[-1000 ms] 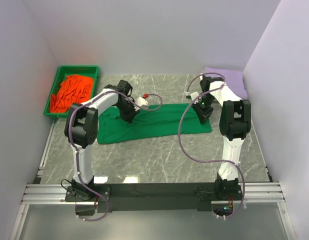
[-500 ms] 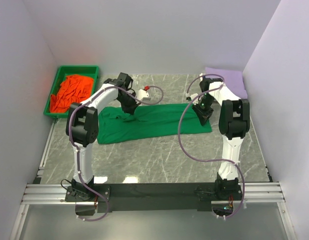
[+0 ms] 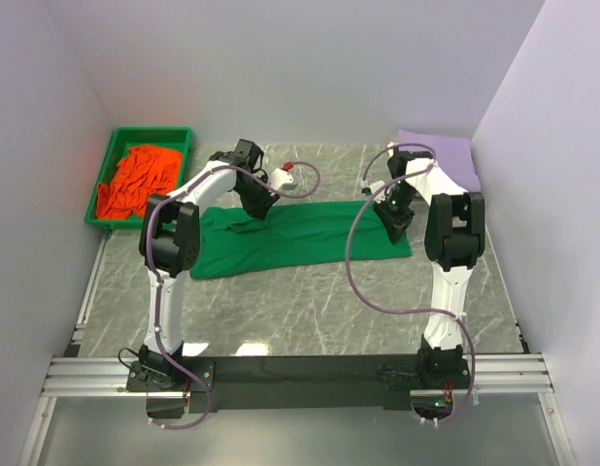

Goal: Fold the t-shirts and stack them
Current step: Fold the tshirt

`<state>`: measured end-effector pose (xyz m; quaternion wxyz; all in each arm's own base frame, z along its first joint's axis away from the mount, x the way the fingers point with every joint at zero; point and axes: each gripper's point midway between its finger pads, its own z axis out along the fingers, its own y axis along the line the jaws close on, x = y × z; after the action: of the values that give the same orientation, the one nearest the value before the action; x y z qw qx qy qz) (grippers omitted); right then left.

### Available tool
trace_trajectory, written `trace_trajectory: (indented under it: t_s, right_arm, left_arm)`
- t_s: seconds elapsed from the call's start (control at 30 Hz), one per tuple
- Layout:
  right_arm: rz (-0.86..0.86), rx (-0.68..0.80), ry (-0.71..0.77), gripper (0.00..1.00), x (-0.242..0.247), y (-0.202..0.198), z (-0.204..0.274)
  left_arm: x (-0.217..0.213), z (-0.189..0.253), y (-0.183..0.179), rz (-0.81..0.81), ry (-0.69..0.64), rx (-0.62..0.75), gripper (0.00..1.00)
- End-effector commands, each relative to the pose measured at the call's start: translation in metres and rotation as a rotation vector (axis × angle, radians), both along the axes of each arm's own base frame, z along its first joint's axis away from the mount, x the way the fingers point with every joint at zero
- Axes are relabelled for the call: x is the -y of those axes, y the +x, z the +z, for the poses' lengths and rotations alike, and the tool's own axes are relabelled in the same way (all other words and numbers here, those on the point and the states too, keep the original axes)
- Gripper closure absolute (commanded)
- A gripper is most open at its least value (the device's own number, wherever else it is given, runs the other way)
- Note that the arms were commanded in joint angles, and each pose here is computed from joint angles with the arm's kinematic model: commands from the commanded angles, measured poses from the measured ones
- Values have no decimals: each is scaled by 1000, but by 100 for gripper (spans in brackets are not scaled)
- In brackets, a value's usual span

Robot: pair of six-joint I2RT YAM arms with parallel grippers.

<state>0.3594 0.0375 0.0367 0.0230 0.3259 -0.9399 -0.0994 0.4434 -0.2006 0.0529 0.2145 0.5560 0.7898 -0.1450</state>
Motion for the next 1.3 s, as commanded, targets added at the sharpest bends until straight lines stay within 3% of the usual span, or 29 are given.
trace_trajectory:
  t_s: [0.0,0.2,0.43,0.63,0.97,1.1,1.13,1.27]
  right_arm:
    - [-3,16,0,82,0,6,7]
    - [-7,76,15,82,-6,16,23]
    - [11,115,51,82,-26,22,37]
    - [31,123,54,84,-40,29,31]
    - [0,82,-9,87,-37,34,-6]
    - [0,29,-23,88,-37,8,-15]
    - [1,19,-22,88,-37,3,-17]
    - [42,-31,-10,89,-49,-36,-18]
  left_arm:
    - [15,23,2,5,-74,17,68]
    - [-4,71,7,157,-179,64,61]
    - [-81,61,5,444,-178,5,58]
    - [-110,36,-13,555,-155,-87,69]
    - [-102,19,-59,649,-190,-265,68]
    - [-109,-6,-70,783,-145,-327,74]
    - [-115,-12,-65,815,-118,-299,82]
    - [-126,-30,-54,870,-60,-283,89]
